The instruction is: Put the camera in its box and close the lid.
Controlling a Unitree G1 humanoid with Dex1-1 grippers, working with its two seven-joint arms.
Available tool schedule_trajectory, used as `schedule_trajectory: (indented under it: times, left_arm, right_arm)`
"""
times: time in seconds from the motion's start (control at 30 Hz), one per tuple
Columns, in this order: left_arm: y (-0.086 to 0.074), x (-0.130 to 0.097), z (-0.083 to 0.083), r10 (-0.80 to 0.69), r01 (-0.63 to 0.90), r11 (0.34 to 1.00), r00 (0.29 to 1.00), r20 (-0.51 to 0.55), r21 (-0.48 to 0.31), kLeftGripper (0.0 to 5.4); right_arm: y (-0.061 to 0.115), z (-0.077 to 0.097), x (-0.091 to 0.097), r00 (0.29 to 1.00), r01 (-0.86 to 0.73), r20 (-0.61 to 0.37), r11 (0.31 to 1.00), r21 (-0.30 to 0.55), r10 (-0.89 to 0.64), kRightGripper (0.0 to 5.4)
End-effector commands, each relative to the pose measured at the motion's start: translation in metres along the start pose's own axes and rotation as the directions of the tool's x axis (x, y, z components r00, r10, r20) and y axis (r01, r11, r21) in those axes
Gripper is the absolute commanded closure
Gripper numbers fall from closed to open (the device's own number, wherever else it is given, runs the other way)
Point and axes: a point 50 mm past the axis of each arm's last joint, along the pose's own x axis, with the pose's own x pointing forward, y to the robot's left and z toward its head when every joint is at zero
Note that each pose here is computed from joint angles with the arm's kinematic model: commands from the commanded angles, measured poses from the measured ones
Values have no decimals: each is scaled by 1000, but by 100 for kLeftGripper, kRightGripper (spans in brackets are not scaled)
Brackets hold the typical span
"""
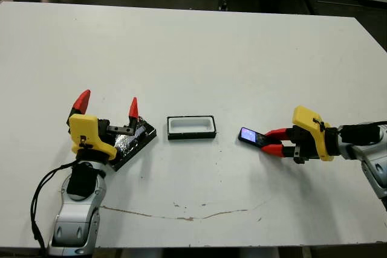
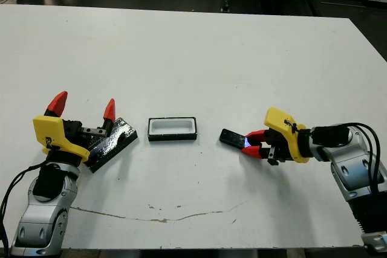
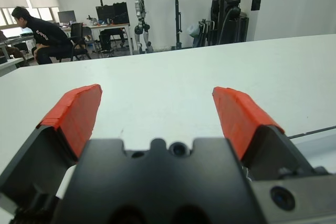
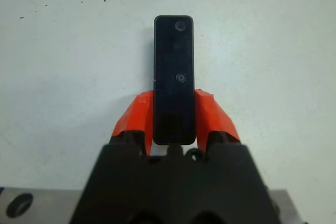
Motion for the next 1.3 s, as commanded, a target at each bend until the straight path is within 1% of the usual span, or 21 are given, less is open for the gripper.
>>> schedule_trajectory:
  times: [0.03, 0.1, 0.17, 0.27, 0.3, 0.4, 0.5, 0.63, 0.73, 0.8, 0.9, 0.97, 1.07, 1.13, 1.3]
  left_arm:
    - [0, -2, -3, 10, -10, 1000, 1000, -22, 5, 0]
    - [0, -2, -3, 9, -8, 1000, 1000, -23, 3, 0]
    - [0, -2, -3, 9, -9, 1000, 1000, -25, 1, 0]
    - [0, -2, -3, 11, -10, 1000, 1000, -28, 8, 0]
    - [0, -2, -3, 10, -9, 1000, 1000, -28, 5, 0]
    - [0, -2, -4, 3, -3, 1000, 1000, -27, -13, 0]
    - [0, -2, -4, 5, -5, 1000, 1000, -27, -17, 0]
    - [0, -3, -4, 12, -12, 1000, 999, -30, -7, 0]
    - [0, -3, -4, 7, -7, 1000, 1000, -28, -1, 0]
    - [1, -3, -4, 9, -9, 1000, 1000, -26, -4, 0]
    - [1, -3, -5, 7, -8, 1000, 1000, -27, -10, 0]
    - [1, -3, -5, 6, -6, 1000, 1000, -27, -7, 0]
    - [0, -3, -4, 6, -6, 1000, 1000, -27, -6, 0]
    - [0, -3, -4, 6, -7, 1000, 1000, -29, -12, 0]
    - [-1, -2, -3, 3, -3, 1000, 1000, -27, 0, 0]
  right_arm:
    - [-6, 3, -6, 1000, 29, 3, 1000, 12, -29, 373]
    - [-12, 8, -10, 999, 48, 16, 999, 10, -49, 373]
    - [-20, 16, -13, 997, 60, 51, 998, 26, -61, 373]
    - [-35, 30, -18, 993, 56, 102, 997, 50, -61, 373]
    - [-39, 35, -19, 992, 55, 110, 998, 43, -60, 373]
    - [-53, 54, -22, 990, 43, 136, 999, -23, -40, 373]
    - [-66, 73, -20, 987, -11, 158, 1000, -27, 15, 373]
    - [-74, 105, -17, 986, -69, 142, 990, -120, 86, 373]
    - [-78, 126, -9, 975, -138, 154, 979, -152, 162, 373]
    - [-79, 134, -3, 972, -172, 134, 972, -163, 194, 373]
    - [-78, 147, 5, 968, -208, 97, 954, -218, 233, 373]
    - [-75, 154, 15, 959, -253, 64, 936, -246, 276, 373]
    - [-71, 160, 25, 955, -283, 13, 921, -268, 297, 373]
    - [-69, 162, 30, 949, -305, 0, 913, -270, 317, 373]
    - [-62, 165, 41, 934, -347, -35, 879, -328, 355, 373]
